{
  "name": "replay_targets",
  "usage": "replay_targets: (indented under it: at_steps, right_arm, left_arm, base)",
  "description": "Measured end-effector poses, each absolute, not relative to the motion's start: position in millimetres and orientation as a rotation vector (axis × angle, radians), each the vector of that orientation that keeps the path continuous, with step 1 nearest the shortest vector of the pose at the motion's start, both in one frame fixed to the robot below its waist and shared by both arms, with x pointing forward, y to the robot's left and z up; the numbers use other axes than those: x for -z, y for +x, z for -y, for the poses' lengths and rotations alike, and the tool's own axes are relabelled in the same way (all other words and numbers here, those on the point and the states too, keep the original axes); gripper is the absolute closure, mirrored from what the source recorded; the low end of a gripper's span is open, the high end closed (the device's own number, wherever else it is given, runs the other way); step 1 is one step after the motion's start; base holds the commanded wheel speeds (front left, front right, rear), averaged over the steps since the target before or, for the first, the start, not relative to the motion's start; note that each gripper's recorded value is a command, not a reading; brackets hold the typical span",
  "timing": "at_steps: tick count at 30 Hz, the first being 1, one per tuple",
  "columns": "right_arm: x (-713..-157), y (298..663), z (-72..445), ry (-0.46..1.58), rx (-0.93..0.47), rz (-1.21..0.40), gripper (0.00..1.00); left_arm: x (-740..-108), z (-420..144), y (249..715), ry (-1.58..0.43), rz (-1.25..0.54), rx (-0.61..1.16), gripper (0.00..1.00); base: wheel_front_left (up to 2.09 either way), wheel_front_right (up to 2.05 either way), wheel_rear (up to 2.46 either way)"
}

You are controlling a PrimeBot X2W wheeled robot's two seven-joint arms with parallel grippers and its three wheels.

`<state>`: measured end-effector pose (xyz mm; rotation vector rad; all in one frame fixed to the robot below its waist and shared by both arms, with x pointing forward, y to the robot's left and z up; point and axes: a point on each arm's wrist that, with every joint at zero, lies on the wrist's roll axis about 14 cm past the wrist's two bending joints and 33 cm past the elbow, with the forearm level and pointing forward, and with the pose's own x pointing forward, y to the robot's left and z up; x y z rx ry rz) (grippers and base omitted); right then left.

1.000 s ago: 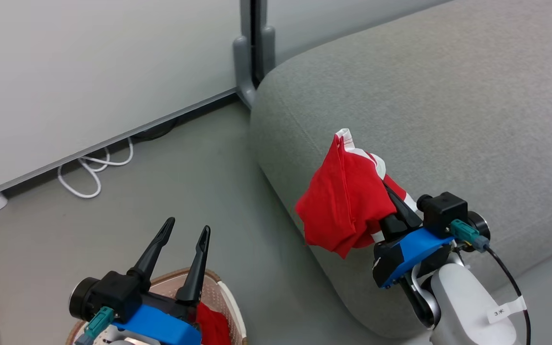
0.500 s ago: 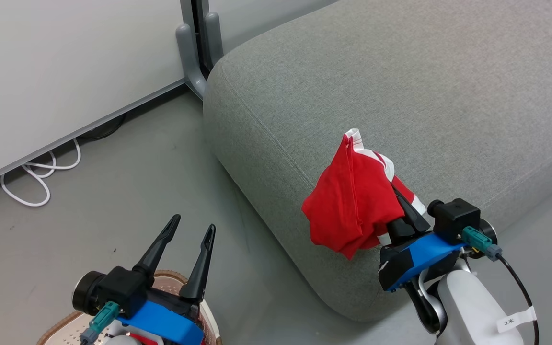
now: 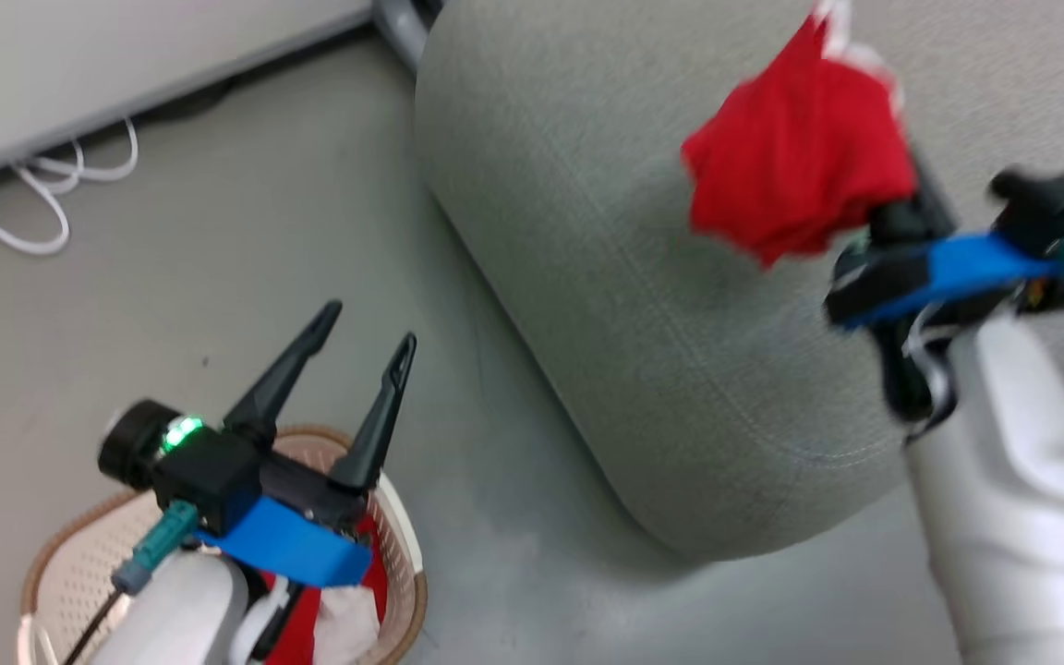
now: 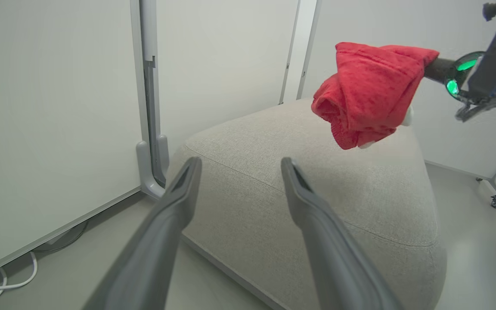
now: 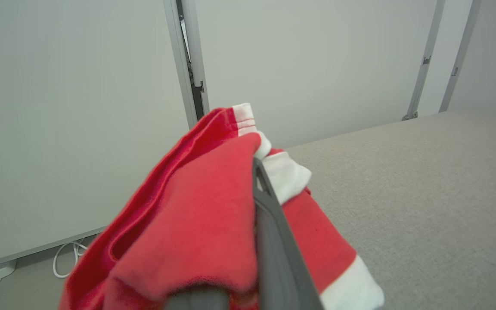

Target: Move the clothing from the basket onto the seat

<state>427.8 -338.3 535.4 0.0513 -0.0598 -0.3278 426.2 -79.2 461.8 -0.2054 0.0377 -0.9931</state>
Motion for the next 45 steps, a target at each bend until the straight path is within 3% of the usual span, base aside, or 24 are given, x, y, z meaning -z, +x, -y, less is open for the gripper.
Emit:
replay_targets:
  at_steps: [10, 19, 22, 35, 41, 45]
  right_arm:
    - [-529, 517, 427, 0.042, 0.535, 0.078, 1.00]
    - [-419, 557, 432, 0.004, 0.574, -0.145, 1.00]
    - [-390, 563, 422, 0.019, 0.562, -0.200, 0.00]
    - [-400, 559, 404, -0.014, 0.507, -0.224, 0.00]
    - [-410, 519, 401, -0.115, 0.456, -0.282, 0.00]
    - [-435, 496, 381, -0.116, 0.406, -0.237, 0.00]
  left_arm:
    - [-423, 61, 483, -0.229, -0.035, 0.963, 0.00]
    - [-355, 21, 495, -0.224, -0.152, 0.866, 0.00]
    - [-342, 11, 492, -0.214, -0.187, 0.844, 0.00]
    - [-363, 20, 484, -0.226, -0.163, 0.857, 0.00]
    - [-386, 25, 467, -0.259, -0.170, 0.832, 0.00]
    - [-415, 15, 452, -0.275, -0.158, 0.759, 0.00]
  base:
    - [0.00, 0.00, 0.00]
    - [0.00, 0.00, 0.00]
    - [0.00, 0.00, 0.00]
    - [0.00, 0.00, 0.00]
    - [0.00, 0.00, 0.00]
    - [0.00, 0.00, 0.00]
